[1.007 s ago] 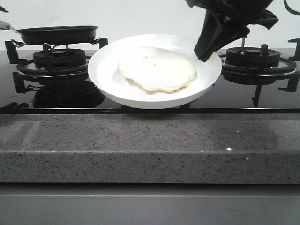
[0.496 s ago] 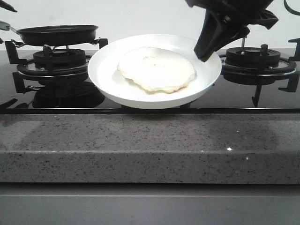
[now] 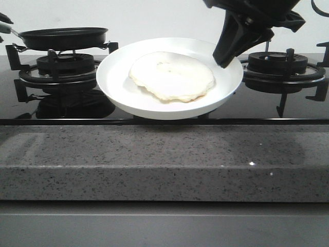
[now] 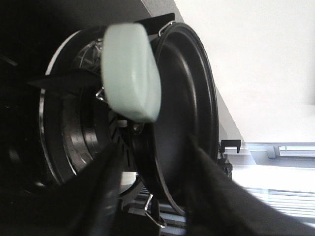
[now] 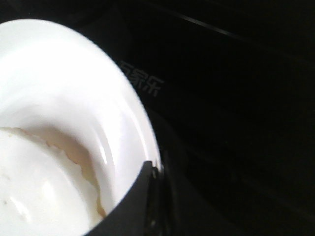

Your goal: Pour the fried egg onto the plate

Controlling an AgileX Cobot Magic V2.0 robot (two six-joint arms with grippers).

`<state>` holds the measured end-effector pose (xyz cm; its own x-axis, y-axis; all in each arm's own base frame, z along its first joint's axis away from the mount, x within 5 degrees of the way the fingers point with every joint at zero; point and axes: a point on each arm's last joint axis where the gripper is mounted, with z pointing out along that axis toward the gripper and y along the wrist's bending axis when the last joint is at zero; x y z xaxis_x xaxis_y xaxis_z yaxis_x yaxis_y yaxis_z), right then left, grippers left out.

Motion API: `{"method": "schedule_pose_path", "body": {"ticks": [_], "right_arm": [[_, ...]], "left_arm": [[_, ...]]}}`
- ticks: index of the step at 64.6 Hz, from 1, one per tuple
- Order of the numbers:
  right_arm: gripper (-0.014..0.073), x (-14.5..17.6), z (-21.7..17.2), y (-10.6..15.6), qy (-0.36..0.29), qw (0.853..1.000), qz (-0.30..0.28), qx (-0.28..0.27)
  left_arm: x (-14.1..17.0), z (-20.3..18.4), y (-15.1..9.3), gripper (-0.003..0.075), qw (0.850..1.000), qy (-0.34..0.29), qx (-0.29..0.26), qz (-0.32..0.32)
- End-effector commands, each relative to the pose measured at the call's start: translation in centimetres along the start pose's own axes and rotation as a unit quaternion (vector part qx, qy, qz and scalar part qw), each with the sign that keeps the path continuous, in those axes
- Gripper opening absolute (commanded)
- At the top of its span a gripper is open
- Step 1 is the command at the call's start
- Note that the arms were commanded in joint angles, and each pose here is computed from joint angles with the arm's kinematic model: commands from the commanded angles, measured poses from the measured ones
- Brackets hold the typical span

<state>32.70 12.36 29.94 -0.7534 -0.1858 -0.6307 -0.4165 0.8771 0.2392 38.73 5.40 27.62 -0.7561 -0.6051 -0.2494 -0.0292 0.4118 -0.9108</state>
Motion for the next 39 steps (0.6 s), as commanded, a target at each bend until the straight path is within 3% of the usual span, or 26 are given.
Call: {"method": "schedule_pose_path", "body": {"ticks": [1,11,27,39], "right_arm": [[-0.0057,-1.5,-2.0,0.6,-0.057,0.998,-0.001,-0.003],[-0.0057,-1.5,-2.0,0.6,-0.057,0.998,-0.001,-0.003],[-0.0057,-1.5,-2.0,0.6,-0.057,0.998,-0.001,-0.003],[-0.0057,-1.5,-2.0,0.6,-0.057,0.998,-0.001,-0.003]], "left_arm": [[-0.2,-1.4,-3.5,0.0119,0.998,-0.016,0.047,0.025],[-0.2,-1.4,-3.5,0.0029,0.999,-0.015,0.048,0.02],[0.2,-1.7,-3.9,0.002,0.998,-0.003,0.051,0.024],[1.1,-3.4,-5.9,0.002,0.996,-0.022,-0.002,0.086]]}}
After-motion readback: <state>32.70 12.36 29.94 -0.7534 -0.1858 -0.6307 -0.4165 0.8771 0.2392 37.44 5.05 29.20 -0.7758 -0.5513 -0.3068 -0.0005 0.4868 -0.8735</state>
